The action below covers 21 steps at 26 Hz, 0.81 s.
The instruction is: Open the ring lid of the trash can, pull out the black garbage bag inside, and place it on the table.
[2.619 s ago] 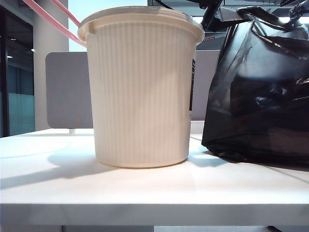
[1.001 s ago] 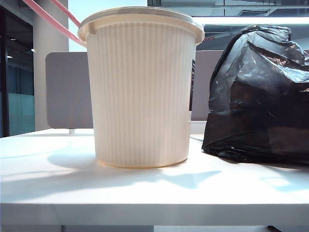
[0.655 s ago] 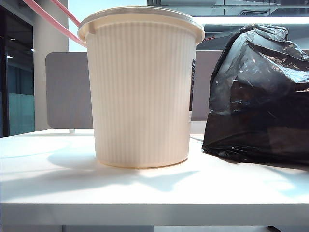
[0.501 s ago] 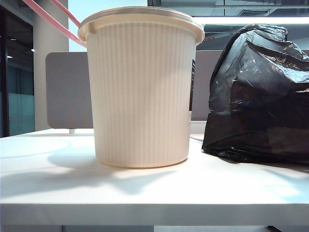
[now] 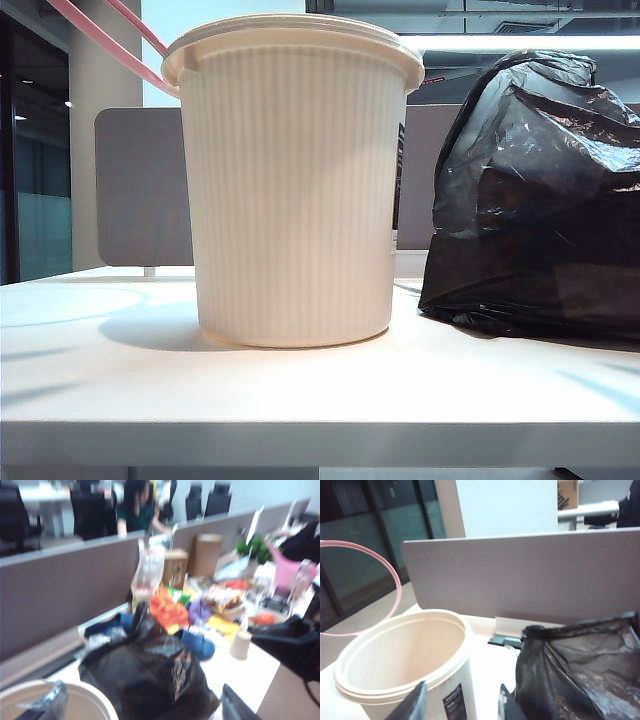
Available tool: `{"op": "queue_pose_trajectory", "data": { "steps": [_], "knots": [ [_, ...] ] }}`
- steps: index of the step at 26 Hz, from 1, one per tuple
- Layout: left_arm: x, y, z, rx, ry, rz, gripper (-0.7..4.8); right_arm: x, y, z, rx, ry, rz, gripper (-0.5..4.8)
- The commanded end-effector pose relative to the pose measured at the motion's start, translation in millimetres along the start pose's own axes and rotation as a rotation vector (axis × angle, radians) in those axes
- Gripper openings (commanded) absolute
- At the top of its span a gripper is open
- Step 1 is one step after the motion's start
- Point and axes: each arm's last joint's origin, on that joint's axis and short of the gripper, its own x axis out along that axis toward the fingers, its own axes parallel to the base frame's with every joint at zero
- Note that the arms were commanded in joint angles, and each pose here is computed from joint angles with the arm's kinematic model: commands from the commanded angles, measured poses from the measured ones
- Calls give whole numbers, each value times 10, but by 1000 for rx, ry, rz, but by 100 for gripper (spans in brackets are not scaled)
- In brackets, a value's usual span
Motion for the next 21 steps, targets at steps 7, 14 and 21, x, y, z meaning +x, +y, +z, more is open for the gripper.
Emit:
{"op": "queue_pose_trajectory", "data": {
  "steps": [7,14,21],
  "knots": [
    [-1075,37,89,64,-90,55,397,-246,186,7,-33,-49,14,179],
    [-1651,85,-138,59,-127,140,397,-292,212,-31,-38,-53,16,178],
    [-2143,134,-546,47,-169,206,395,-266,190,-215,2,-8,115,175]
  ]
}}
